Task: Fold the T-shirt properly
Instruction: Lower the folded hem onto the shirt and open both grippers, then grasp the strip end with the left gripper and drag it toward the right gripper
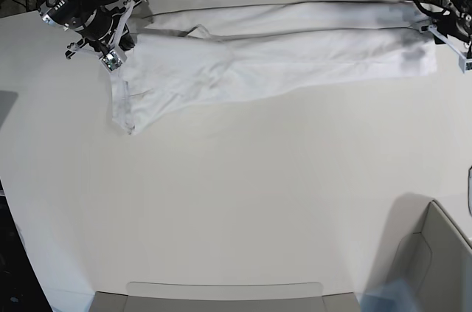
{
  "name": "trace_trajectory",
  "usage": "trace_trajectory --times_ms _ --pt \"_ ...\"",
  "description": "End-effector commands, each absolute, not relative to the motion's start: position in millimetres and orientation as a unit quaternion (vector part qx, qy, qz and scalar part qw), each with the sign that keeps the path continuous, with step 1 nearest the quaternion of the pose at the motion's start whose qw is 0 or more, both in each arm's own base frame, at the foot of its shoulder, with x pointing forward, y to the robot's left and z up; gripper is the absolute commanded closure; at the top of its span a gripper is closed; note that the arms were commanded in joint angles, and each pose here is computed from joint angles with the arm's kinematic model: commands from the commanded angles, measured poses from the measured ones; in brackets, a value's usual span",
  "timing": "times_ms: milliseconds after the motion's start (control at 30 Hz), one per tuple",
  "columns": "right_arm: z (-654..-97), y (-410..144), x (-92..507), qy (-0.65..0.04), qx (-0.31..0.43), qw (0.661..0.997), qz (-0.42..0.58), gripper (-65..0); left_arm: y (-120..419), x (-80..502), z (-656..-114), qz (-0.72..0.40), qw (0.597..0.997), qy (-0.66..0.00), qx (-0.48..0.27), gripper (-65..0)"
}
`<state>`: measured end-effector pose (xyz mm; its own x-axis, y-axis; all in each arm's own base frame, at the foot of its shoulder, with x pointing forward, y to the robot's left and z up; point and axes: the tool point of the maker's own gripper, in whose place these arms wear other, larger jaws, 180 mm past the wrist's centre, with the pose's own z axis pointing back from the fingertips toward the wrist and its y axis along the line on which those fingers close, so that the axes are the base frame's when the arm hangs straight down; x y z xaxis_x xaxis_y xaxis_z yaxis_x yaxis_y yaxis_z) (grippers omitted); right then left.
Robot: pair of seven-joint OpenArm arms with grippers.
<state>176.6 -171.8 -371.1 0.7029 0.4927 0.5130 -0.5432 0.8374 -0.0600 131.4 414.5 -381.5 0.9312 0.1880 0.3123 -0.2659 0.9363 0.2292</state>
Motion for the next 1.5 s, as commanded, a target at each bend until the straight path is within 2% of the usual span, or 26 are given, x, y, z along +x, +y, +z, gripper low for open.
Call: trace_trajectory --times_ms 0,67,200,367,600,700,900,1033,1267,1467 --pt "-365 -173 182 -0.274 0.041 0.916 0.291 0.0 422 139 -367 0.115 0.969 -0.157 0.150 -31.1" --pt "-365 -174 182 -0.274 0.042 0.916 0.290 0.0 425 143 -358 0.114 0.968 -0.157 0.156 -31.1" --pt "-366 -174 184 -0.274 0.042 0.916 0.289 0.0 426 167 -334 0.108 0.958 -0.203 0.170 -31.1" --pt "-370 -175 183 -0.269 0.044 0.919 0.286 0.0 408 169 -340 0.096 0.962 -0.227 0.120 -31.1" --pt "-374 -184 183 -0.257 0.038 0.921 0.291 0.0 397 133 -399 0.136 0.978 -0.156 0.041 -31.1" --pt "-375 -185 183 -0.257 0.038 0.921 0.291 0.0 397 131 -410 0.140 0.979 -0.149 0.027 -31.1" --pt "-375 -185 183 -0.257 0.038 0.921 0.291 0.0 347 146 -438 0.044 0.993 -0.112 -0.012 -31.1" --pt "-375 -185 183 -0.257 0.038 0.921 0.291 0.0 313 139 -481 0.040 0.993 -0.088 -0.067 -31.1" --pt "-375 -186 183 -0.256 0.036 0.921 0.291 0.0 315 152 -521 0.108 0.984 -0.074 -0.124 -31.0" --pt "-373 -184 187 -0.260 0.036 0.920 0.290 0.0 297 187 -520 0.048 0.988 -0.068 -0.132 -29.6"
